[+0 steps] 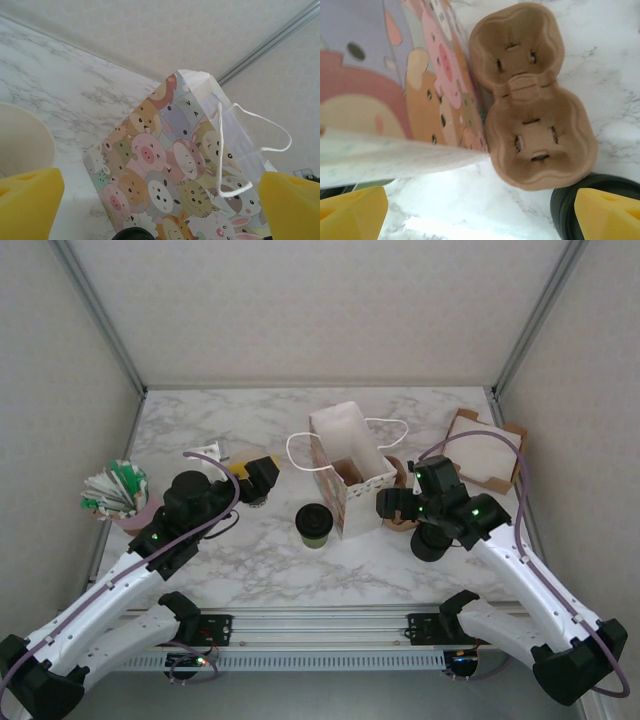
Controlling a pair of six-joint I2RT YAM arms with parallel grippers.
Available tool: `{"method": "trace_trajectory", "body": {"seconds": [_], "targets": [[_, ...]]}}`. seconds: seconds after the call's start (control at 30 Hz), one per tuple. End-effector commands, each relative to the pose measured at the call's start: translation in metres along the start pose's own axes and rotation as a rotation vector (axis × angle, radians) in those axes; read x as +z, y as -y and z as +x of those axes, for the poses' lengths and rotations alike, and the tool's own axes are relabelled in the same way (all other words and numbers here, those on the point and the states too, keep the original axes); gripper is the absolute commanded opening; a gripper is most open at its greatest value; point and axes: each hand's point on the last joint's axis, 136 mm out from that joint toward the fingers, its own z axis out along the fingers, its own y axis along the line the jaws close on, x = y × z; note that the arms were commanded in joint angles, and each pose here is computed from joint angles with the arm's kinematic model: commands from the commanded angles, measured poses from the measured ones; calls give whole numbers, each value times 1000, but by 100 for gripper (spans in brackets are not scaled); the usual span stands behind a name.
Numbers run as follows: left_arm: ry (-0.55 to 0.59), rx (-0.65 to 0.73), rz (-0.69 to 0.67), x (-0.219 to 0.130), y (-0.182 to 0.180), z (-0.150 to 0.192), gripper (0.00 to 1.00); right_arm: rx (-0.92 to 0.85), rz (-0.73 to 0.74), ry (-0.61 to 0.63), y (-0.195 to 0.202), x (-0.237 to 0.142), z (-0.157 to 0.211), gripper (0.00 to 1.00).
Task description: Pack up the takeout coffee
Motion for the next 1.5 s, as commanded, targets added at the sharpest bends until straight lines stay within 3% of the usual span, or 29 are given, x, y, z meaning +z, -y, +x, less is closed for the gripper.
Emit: {"method": "trace_trajectory", "body": {"seconds": [0.0, 0.23, 0.43, 0.6, 0.97, 1.47], "targets": [[30, -14, -15, -5, -4, -3, 100, 7, -67, -22, -9, -22, 7, 96], [52, -23, -29, -19, -12, -2, 100, -29, -186, -69, -26, -57, 30, 98], [54, -45, -48, -27, -24, 7, 100, -111, -380, -75, -62, -96, 39, 92], [6, -62, -82, -21, -38, 25, 100, -197, -460, -93, -86, -110, 40, 88], [-101, -131, -117, -9, -63, 64, 100, -407, -381, -192, -129, -93, 47, 87], [35, -180, -163, -42, -89, 56, 100, -584, -141, -394, -194, -22, 48, 82]]}}
